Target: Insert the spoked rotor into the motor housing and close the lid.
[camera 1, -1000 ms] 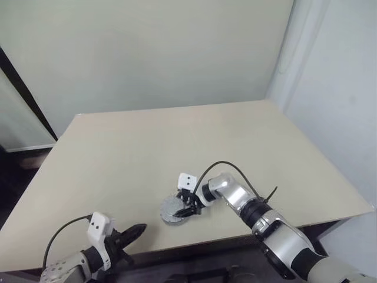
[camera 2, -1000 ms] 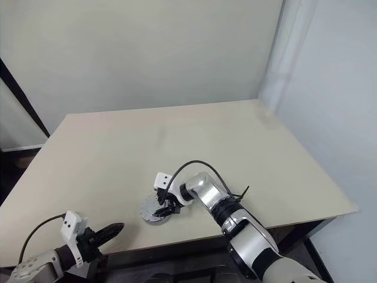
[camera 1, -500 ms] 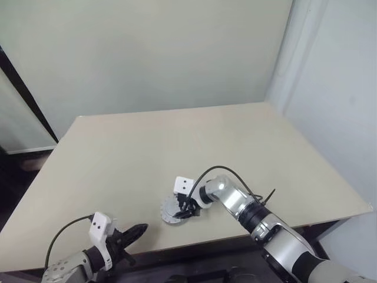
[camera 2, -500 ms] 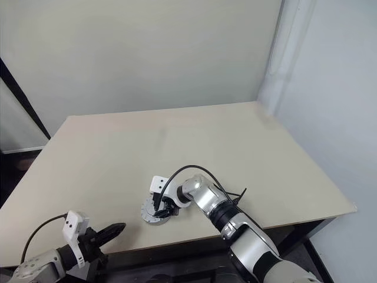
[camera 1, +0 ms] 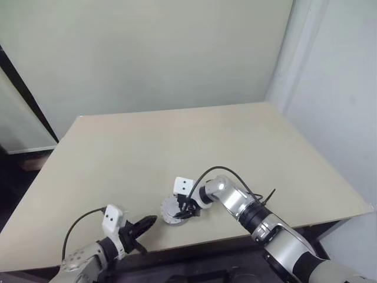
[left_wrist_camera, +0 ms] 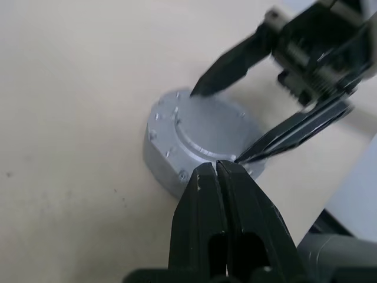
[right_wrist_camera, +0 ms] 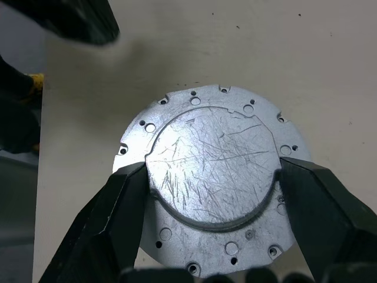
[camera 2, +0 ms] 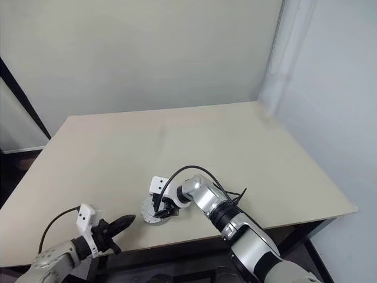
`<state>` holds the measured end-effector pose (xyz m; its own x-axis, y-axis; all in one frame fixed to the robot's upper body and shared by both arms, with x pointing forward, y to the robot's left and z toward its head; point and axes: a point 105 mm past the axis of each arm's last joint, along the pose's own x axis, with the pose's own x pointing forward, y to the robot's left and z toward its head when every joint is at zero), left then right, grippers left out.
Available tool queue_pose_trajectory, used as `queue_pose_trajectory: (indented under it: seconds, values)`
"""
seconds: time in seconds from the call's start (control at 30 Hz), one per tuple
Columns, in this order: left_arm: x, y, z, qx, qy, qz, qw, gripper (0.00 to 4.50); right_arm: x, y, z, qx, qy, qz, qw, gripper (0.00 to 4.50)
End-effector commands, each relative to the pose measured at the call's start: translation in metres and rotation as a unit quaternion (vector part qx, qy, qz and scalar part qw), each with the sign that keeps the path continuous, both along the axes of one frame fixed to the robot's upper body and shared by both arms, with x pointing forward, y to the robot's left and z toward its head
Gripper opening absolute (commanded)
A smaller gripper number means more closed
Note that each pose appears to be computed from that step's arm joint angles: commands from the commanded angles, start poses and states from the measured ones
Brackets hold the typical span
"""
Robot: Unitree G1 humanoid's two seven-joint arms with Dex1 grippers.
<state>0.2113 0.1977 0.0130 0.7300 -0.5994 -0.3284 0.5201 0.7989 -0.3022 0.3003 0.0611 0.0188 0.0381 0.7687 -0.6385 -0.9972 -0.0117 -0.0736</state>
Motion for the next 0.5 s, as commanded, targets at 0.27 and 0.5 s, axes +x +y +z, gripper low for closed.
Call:
queue_pose_trajectory:
  seconds: [0.27,0.5]
  values:
    - [0.016,-0.012,-0.011,0.018,-0.022,-0.01,1.0,0.0,0.0,-0.005,-0.002,-0.012,-0.002,0.001,1.0,3.24]
    - [0.02,-0.011,-0.008,0.012,-0.031,-0.002,0.999,0.0,0.0,-0.006,-0.002,-0.012,-0.002,-0.001,1.0,3.24]
